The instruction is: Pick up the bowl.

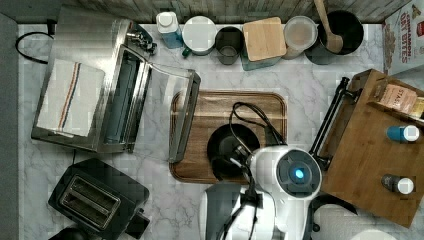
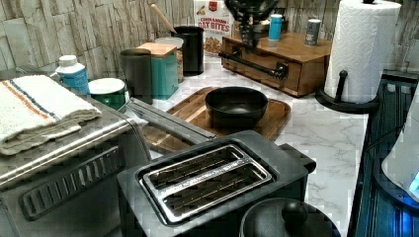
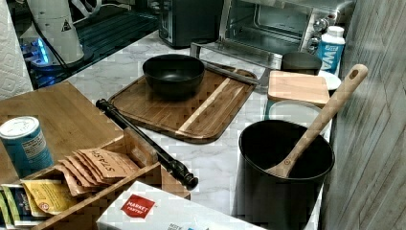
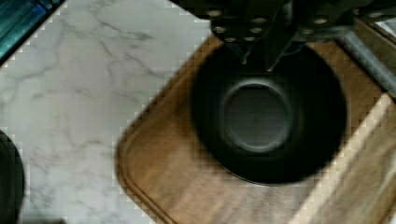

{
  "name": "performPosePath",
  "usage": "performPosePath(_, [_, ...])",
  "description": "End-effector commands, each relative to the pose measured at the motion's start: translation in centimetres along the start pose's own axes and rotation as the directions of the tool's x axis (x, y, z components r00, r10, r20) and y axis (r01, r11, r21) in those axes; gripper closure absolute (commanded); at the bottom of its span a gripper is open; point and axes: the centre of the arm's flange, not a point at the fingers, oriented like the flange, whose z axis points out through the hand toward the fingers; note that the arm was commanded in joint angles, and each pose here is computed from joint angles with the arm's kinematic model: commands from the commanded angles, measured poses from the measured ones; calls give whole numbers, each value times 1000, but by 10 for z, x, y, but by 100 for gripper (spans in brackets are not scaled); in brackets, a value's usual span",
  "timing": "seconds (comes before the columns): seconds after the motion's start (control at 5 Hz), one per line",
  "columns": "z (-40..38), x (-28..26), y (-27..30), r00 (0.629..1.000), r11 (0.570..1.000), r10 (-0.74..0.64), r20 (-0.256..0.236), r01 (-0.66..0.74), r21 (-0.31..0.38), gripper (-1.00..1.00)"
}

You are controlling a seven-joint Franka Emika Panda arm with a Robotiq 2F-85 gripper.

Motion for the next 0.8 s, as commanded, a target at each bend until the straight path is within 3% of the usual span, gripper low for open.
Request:
performPosePath(0.2, [10, 11, 47, 996, 996, 88, -34, -88, 6, -100])
performPosePath(0.4, [50, 6, 58, 999, 999, 43, 18, -43, 0, -100])
performPosePath(0.8, [81, -7, 82, 996, 995, 89, 24, -89, 34, -100])
